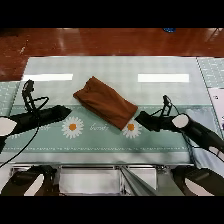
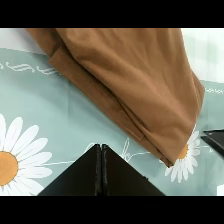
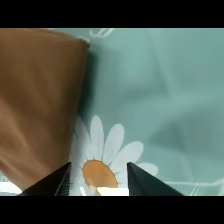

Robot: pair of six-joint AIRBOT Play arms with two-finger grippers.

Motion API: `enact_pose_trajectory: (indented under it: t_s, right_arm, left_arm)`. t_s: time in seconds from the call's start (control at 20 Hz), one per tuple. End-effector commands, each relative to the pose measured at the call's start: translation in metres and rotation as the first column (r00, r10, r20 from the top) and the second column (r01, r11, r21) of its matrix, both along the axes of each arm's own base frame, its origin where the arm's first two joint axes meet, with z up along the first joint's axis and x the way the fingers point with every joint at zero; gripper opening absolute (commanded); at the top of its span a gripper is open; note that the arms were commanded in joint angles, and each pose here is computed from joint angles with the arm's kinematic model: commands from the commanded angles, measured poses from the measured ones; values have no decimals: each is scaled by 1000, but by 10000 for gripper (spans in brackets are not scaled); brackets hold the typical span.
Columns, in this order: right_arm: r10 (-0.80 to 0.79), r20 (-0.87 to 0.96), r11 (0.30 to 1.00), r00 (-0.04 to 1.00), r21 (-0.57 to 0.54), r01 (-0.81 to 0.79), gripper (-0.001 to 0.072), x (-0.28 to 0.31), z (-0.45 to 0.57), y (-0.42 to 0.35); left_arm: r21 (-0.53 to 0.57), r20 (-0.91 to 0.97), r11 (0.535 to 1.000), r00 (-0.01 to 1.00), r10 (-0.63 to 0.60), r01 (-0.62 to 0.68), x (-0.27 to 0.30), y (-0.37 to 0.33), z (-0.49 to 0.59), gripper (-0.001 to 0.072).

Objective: Fold the shirts.

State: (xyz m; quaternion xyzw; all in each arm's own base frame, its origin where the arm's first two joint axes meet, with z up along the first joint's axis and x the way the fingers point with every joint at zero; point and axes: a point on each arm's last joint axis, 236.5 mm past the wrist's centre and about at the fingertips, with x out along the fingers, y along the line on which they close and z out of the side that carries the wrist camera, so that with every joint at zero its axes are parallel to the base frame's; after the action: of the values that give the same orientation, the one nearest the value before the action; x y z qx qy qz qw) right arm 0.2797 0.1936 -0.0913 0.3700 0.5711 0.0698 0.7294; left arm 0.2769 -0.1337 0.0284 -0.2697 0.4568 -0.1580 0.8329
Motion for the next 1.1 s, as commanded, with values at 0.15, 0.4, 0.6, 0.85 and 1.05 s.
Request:
enact_pose_trajectory:
  t_s: [0.15, 0.4, 0.6, 0.85, 1.05]
  right_arm:
    - [65, -37, 990, 997, 127, -60, 405, 34, -12, 55]
    - [289, 99, 925, 952, 229, -304, 26, 58, 25, 110]
    - [354, 341, 888, 871, 169, -427, 25, 122, 123, 111]
    - [325, 631, 886, 705, 57, -460, 25, 169, 307, 63]
    - [224, 702, 964, 676, -59, -259, 25, 175, 383, -34]
  left_arm:
    - [0, -1, 1000, 1000, 0, 0, 0, 0, 0, 15]
    - [0, -1, 1000, 1000, 0, 0, 0, 0, 0, 15]
    - [0, -2, 1000, 1000, -1, 1, 0, 0, -1, 15]
    - [1, -1, 1000, 1000, -1, 1, 0, 0, -1, 15]
    - [0, -2, 1000, 1000, 0, 0, 0, 0, -1, 15]
